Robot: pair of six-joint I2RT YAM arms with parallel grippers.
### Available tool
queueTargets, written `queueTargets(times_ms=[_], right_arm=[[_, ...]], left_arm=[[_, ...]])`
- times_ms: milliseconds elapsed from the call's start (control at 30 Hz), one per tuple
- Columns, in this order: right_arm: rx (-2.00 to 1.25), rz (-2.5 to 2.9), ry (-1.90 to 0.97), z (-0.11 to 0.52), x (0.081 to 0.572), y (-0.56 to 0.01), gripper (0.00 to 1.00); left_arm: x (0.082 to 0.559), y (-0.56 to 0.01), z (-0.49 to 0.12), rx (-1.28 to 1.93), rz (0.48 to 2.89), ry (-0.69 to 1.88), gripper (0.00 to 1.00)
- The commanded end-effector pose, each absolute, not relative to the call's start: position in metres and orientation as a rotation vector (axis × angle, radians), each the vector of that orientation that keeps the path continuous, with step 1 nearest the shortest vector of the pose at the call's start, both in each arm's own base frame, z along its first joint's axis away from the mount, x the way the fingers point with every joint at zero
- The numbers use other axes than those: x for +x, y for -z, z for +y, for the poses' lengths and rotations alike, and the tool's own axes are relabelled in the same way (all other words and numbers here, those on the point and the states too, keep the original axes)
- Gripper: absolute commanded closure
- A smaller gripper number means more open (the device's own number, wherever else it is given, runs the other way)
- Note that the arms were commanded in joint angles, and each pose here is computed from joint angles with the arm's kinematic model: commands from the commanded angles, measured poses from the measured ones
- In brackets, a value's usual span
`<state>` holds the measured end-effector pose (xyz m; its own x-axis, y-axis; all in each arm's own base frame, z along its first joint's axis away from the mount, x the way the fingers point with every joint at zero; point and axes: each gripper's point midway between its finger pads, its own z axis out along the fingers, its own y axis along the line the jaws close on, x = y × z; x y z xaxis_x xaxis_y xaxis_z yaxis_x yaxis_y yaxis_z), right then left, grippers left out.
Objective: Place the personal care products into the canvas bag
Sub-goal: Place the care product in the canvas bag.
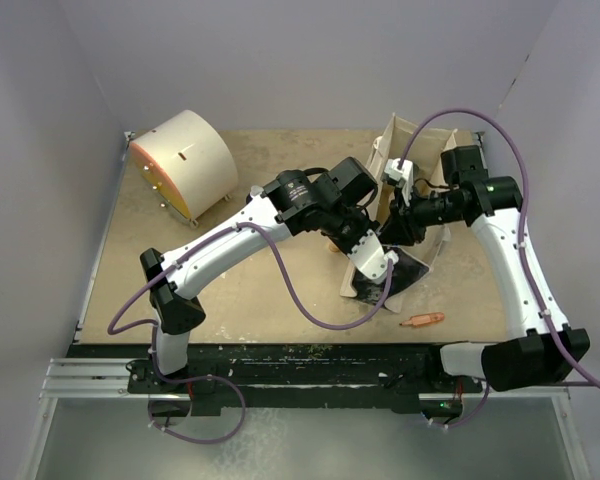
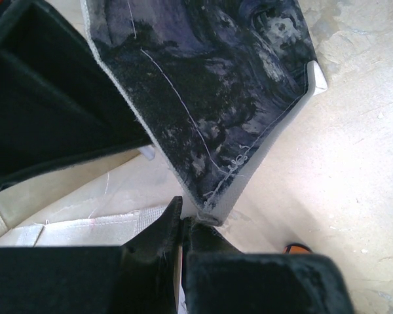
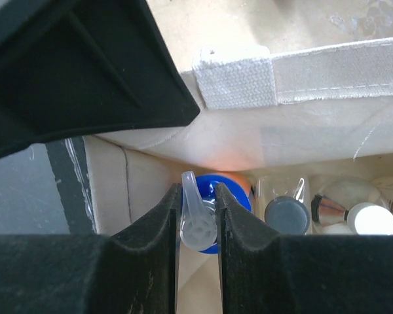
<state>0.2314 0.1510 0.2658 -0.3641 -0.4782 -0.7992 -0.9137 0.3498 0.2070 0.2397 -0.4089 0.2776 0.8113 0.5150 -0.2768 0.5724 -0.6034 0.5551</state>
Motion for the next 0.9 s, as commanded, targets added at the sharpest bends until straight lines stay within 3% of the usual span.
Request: queueTargets(times_ms=[0, 300, 867], right_arm=[[-1.244, 1.966, -0.864, 0.146, 0.206, -0.271, 1.00], [-1.265, 2.042, -0.720, 0.128, 0.210, -0.249, 1.00], [-1.272, 2.167, -0.747, 0.134, 0.216, -0.207, 1.00]], left_arm=[[0.232, -0.317, -0.408, 2.244, 0.751, 0.110, 1.00], [0.234, -0.315, -0.406, 2.248, 0.762, 0.094, 1.00], [0.232, -0.321, -0.405, 2.223, 0.779, 0.115, 1.00]])
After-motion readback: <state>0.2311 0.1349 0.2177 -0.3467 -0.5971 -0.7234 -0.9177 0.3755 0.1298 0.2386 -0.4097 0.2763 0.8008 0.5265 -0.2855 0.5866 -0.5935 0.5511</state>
